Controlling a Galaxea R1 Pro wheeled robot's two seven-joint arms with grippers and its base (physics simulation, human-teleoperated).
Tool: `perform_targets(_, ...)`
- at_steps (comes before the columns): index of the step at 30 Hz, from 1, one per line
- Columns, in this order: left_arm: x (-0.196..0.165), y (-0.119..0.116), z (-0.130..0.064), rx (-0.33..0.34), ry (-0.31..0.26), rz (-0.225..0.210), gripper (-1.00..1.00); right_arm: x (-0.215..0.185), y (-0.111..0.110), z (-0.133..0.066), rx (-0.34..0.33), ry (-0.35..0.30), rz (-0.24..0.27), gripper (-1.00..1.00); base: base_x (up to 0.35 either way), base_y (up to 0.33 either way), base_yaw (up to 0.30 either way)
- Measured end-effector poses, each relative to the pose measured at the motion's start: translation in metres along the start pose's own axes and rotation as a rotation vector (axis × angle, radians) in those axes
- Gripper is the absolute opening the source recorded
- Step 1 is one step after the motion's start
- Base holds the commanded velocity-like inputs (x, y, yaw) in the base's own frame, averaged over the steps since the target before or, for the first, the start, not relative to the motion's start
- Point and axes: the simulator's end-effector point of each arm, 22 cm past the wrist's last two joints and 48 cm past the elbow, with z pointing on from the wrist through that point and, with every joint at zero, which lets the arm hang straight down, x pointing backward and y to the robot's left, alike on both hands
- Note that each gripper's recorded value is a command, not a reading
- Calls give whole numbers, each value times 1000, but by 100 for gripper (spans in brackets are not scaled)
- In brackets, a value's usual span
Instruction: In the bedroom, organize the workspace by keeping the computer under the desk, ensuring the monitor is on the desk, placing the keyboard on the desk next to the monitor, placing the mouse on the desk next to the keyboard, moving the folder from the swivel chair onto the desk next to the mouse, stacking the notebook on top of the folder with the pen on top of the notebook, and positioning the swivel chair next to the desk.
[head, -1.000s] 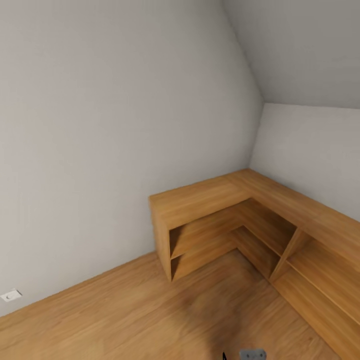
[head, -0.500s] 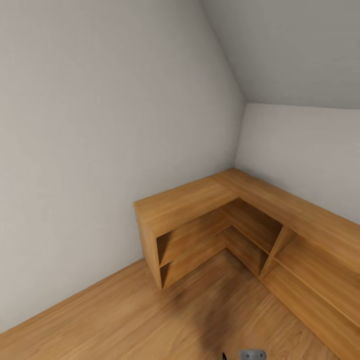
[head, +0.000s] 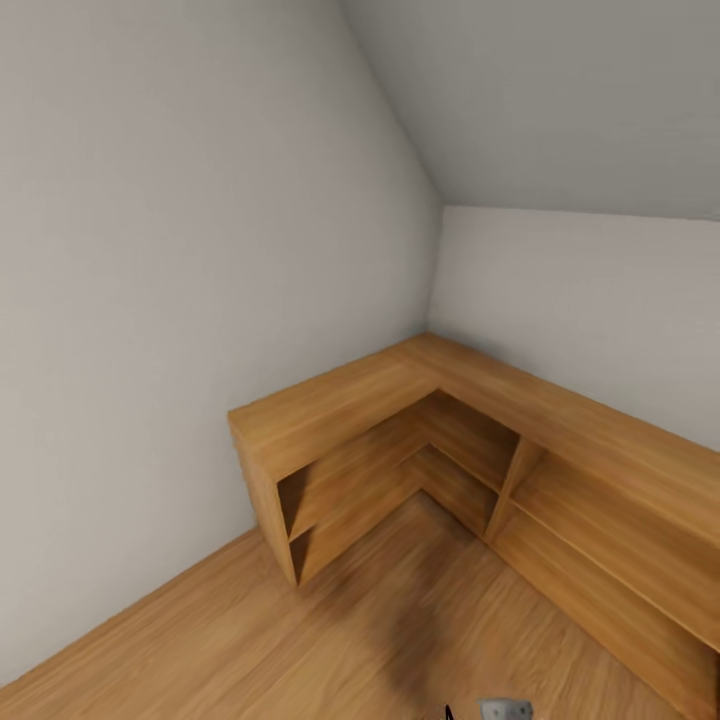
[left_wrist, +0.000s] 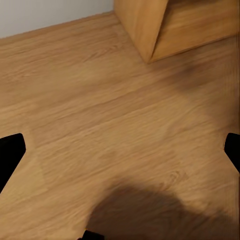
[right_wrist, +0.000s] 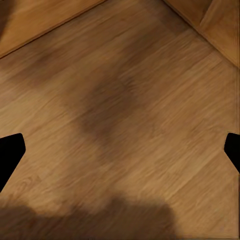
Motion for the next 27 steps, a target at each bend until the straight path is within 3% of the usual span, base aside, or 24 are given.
perform_targets(27,0,1,0,-2,0,1,100,0,0,0,0,0,0,100,8,0,-258)
